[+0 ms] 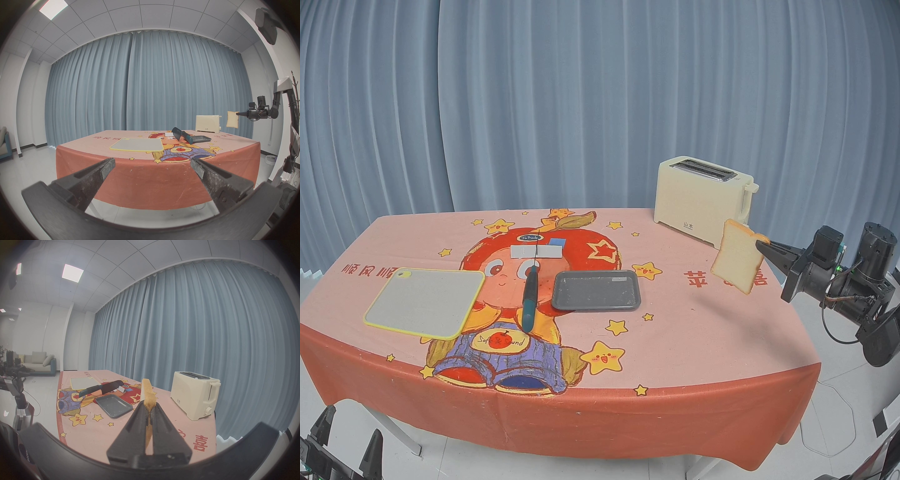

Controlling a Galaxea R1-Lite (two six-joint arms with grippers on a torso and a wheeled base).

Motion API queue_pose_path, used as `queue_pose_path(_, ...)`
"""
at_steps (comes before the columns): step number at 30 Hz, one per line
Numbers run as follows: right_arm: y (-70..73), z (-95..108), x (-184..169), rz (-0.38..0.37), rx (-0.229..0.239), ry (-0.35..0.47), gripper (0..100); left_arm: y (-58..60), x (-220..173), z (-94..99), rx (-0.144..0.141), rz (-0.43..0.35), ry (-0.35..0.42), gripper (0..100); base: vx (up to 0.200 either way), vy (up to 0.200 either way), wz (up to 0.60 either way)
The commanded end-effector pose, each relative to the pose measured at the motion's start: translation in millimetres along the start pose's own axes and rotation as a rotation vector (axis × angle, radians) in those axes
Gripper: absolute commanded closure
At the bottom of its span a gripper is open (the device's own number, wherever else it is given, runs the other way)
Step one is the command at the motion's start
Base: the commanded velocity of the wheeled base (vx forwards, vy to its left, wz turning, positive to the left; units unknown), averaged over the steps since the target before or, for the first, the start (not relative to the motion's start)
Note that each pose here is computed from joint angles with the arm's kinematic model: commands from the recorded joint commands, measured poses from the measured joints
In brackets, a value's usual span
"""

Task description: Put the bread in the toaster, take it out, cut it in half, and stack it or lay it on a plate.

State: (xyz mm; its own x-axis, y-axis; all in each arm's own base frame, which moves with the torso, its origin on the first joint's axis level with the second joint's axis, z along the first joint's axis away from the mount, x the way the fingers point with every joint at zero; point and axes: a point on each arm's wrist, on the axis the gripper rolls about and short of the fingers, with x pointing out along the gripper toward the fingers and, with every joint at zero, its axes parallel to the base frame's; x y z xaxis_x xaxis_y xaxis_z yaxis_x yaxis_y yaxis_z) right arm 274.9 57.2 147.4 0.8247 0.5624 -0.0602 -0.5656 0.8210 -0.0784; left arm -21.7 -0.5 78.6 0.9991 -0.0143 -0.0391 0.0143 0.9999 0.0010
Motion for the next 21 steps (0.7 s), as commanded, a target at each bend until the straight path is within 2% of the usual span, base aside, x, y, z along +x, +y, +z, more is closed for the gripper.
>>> queue_pose_path(1,1.9,1.4,0.4,0.006,-0.001,-0.005,100,0.0,0.8,-2.3,-0.002,0.000,0.010,0,0.000,0.200,0.00)
queue_pose_path(5,2.2,1.4,1.0,0.008,-0.001,-0.005,100,0.1,0.8,-2.3,-0.011,0.007,0.010,0,0.000,0.200,0.00)
queue_pose_path(21,7.7,2.4,2.9,0.026,-0.003,-0.008,100,0.1,0.8,-2.3,-0.011,0.007,0.010,0,0.000,0.200,0.00)
